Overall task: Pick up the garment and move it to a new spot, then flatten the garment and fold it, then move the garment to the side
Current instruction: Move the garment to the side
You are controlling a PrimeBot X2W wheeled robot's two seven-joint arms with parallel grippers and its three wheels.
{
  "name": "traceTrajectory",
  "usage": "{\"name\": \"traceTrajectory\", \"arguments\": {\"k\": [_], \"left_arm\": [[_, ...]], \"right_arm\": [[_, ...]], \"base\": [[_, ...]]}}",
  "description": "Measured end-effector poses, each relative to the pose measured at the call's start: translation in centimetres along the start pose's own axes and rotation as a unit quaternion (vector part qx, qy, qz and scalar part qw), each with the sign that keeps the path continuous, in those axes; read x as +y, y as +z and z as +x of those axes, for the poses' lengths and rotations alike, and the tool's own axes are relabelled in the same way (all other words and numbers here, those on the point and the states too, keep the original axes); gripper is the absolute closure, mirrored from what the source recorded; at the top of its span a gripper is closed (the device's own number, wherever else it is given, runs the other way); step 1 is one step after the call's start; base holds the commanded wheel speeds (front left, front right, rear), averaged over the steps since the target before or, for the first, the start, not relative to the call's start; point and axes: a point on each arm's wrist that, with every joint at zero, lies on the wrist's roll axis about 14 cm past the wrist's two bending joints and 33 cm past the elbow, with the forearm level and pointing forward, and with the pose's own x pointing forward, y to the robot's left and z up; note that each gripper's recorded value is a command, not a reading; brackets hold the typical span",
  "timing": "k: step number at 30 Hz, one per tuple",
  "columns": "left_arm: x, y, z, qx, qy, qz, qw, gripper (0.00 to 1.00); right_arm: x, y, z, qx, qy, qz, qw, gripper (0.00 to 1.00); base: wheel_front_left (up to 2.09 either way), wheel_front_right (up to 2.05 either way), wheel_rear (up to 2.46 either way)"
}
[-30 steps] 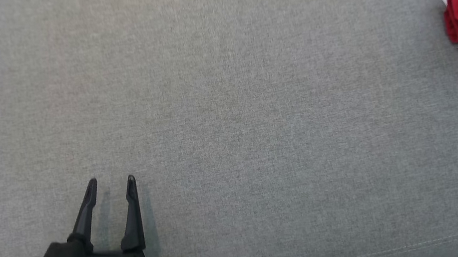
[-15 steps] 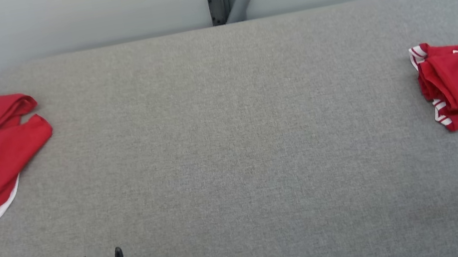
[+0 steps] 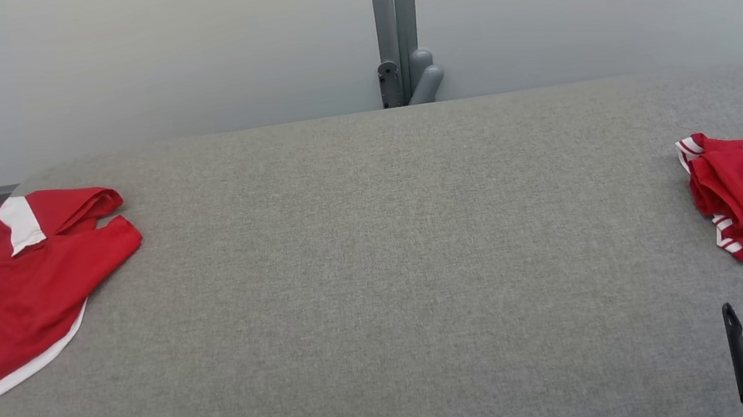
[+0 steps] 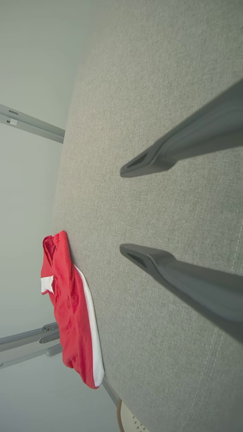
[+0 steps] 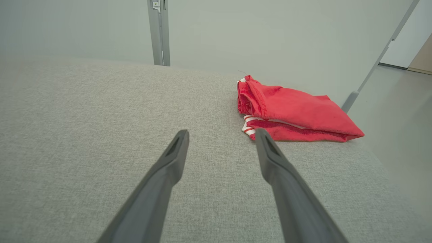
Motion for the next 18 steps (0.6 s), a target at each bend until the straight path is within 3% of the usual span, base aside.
{"name": "traceTrajectory", "arguments": {"k": [4,18], "left_arm": [[-0.1,0.7,-0.3,-0.015,-0.001,-0.004,1.000,0.00],[-1.7,1.5,-0.3,-0.028,-0.033,-0.008,0.999,0.00]], "right_arm": [[1.1,-1.1,-1.3,0.016,0.011,0.015,1.000,0.00],[2.8,0.3,-1.4,-0.008,0.029,0.027,0.999,0.00]], "base": [[0.00,0.00,0.00],[0.00,0.00,0.00]]}}
